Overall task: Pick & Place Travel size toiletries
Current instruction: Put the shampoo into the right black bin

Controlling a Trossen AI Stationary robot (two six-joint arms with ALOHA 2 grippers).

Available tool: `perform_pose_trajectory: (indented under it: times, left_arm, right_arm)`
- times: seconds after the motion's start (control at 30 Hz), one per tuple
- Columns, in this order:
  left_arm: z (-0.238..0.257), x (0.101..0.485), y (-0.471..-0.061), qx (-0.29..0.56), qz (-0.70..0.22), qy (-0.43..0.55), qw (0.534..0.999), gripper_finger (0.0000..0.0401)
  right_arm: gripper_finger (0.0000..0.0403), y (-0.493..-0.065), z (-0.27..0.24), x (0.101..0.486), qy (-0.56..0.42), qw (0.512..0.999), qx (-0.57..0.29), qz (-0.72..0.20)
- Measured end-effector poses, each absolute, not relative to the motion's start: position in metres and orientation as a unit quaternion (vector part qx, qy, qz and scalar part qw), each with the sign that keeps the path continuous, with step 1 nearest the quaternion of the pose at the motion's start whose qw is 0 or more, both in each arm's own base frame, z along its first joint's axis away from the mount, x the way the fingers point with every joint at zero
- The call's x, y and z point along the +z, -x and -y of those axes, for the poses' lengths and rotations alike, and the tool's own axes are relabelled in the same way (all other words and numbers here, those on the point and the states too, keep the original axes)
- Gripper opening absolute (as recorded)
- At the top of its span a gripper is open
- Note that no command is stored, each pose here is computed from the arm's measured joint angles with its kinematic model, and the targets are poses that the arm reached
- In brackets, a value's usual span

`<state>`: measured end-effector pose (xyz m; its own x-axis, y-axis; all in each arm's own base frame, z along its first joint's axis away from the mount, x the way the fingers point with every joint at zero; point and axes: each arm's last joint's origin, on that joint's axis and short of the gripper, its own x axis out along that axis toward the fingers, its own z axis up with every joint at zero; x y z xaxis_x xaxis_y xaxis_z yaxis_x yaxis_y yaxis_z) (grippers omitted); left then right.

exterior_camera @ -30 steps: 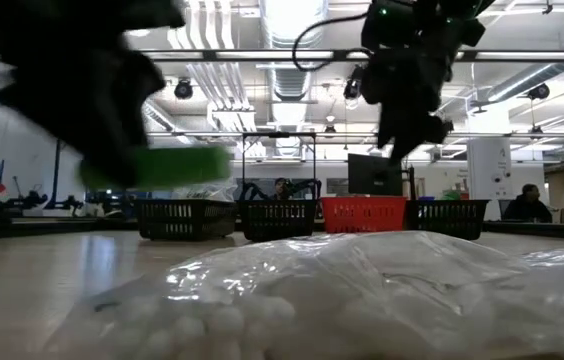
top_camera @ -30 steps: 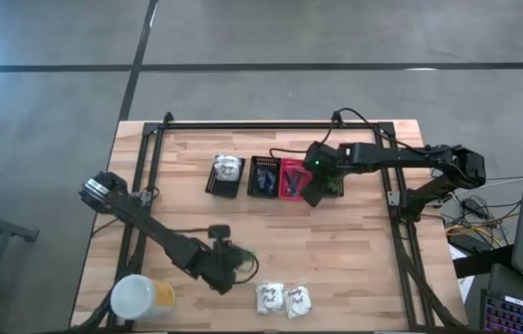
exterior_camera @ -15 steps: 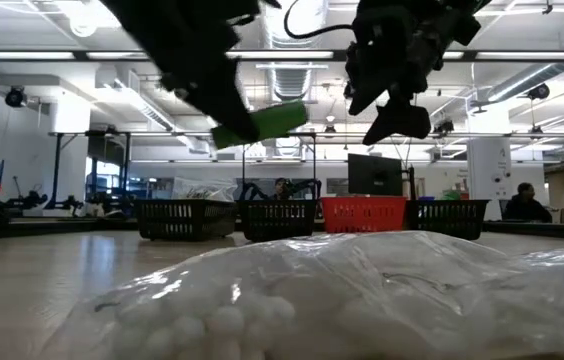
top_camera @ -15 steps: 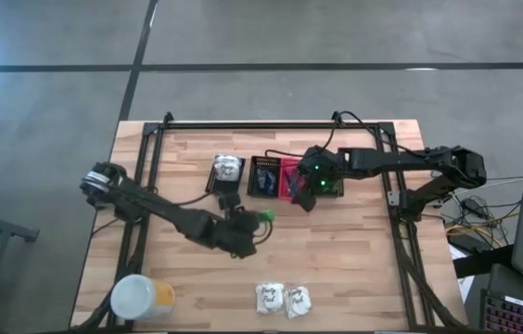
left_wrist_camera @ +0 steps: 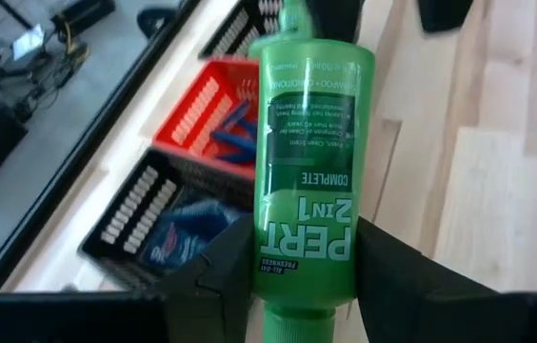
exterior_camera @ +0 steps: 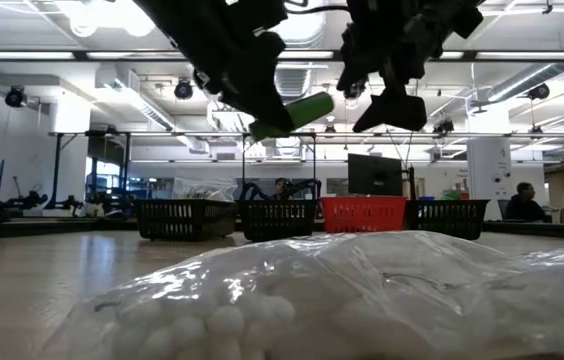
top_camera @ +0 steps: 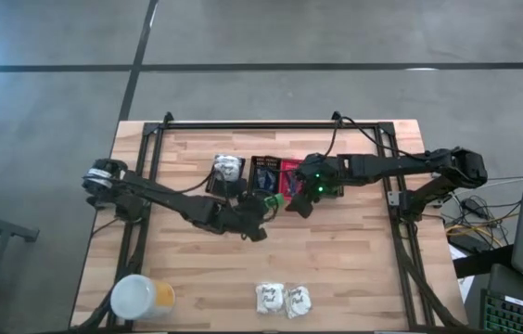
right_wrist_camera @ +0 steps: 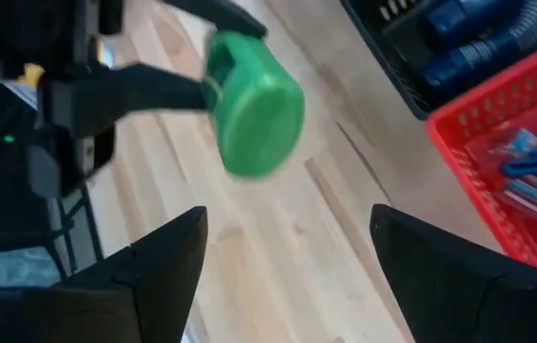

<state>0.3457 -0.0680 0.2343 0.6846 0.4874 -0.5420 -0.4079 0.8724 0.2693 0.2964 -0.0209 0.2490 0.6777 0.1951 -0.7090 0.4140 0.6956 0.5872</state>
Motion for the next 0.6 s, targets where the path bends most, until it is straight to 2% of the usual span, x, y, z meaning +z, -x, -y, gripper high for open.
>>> perform_pose_trajectory:
  times: [0.2, 0.6]
  left_arm:
    - [0.0695, 0.2393, -0.3502, 0.237, -0.285, -0.061, 0.927, 0.0147]
    - [0.0702, 0.2416, -0.3522, 0.234, -0.272, -0.053, 0.932, 0.0147]
  right_arm:
    - [0.0294, -0.2989, 0.0213, 0.2513, -0.396, 0.833, -0.069, -0.38]
    - [0.0262, -0.3023, 0.0221, 0.2549, -0.418, 0.834, -0.078, -0.353]
